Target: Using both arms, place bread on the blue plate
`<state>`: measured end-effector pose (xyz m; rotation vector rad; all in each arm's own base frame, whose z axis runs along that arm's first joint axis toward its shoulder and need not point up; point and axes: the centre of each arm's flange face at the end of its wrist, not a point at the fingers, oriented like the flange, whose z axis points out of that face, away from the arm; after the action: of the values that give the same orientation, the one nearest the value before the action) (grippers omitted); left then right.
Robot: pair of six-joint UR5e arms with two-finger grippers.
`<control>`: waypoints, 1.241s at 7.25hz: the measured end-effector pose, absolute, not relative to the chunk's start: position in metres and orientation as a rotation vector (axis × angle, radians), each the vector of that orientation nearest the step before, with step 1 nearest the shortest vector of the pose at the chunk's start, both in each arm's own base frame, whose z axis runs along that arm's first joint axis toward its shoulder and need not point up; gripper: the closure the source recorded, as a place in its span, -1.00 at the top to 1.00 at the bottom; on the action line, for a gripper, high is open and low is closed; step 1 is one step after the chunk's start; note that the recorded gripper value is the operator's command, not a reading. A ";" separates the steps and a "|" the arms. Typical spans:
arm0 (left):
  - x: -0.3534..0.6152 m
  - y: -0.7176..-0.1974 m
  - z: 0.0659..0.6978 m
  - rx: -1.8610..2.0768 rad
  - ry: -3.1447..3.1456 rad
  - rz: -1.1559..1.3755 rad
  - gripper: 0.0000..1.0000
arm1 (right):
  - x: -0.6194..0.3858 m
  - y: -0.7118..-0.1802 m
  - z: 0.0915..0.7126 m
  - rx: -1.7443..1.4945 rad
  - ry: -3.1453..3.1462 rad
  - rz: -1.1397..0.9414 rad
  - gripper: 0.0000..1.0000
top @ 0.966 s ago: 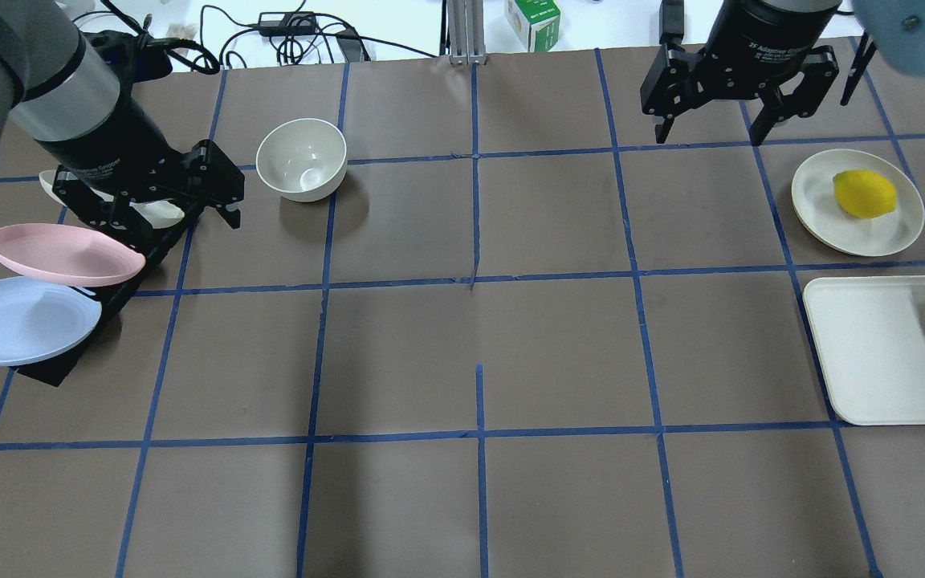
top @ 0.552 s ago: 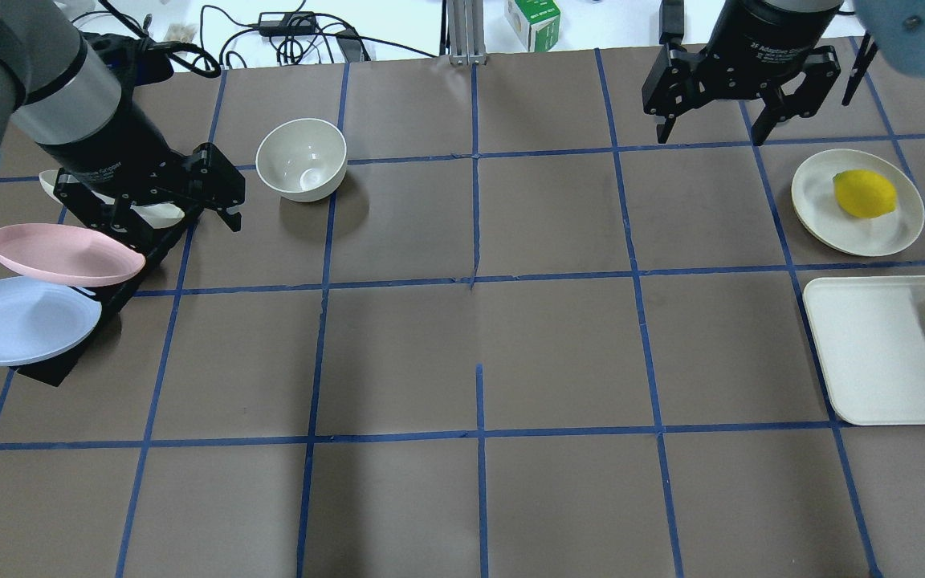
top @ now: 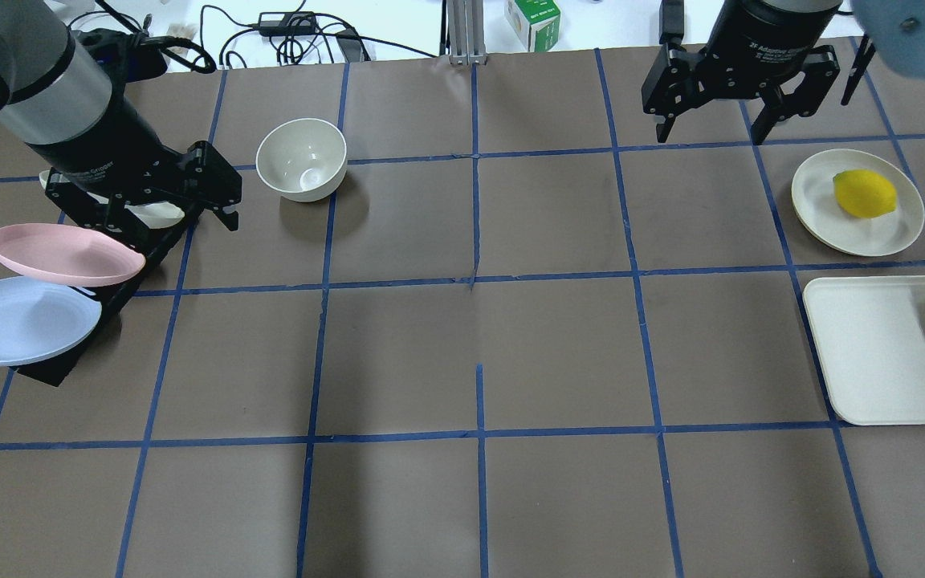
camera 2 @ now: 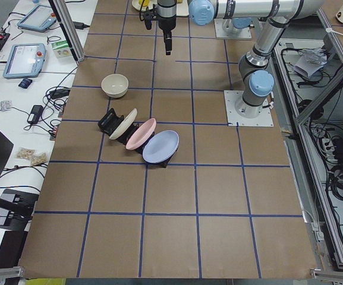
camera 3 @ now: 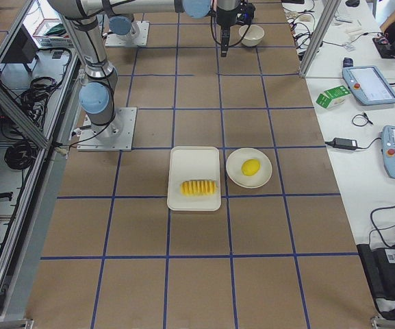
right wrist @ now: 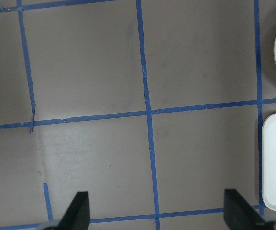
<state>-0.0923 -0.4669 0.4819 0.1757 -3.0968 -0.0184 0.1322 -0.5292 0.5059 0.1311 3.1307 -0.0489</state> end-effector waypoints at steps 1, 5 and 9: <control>-0.092 -0.467 0.481 0.174 -3.098 -0.018 1.00 | 0.132 -0.529 0.506 0.132 3.130 -0.049 1.00; -0.073 -0.476 0.473 0.180 -3.116 -0.029 1.00 | 0.132 -0.530 0.506 0.134 3.131 -0.049 1.00; 0.118 -0.489 0.472 0.734 -3.070 0.126 1.00 | 0.130 -0.530 0.505 0.134 3.131 -0.046 1.00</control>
<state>0.1183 -0.4885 0.4721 0.7339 -3.0700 0.1257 0.1305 -0.5301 0.5048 0.1341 3.1311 -0.0456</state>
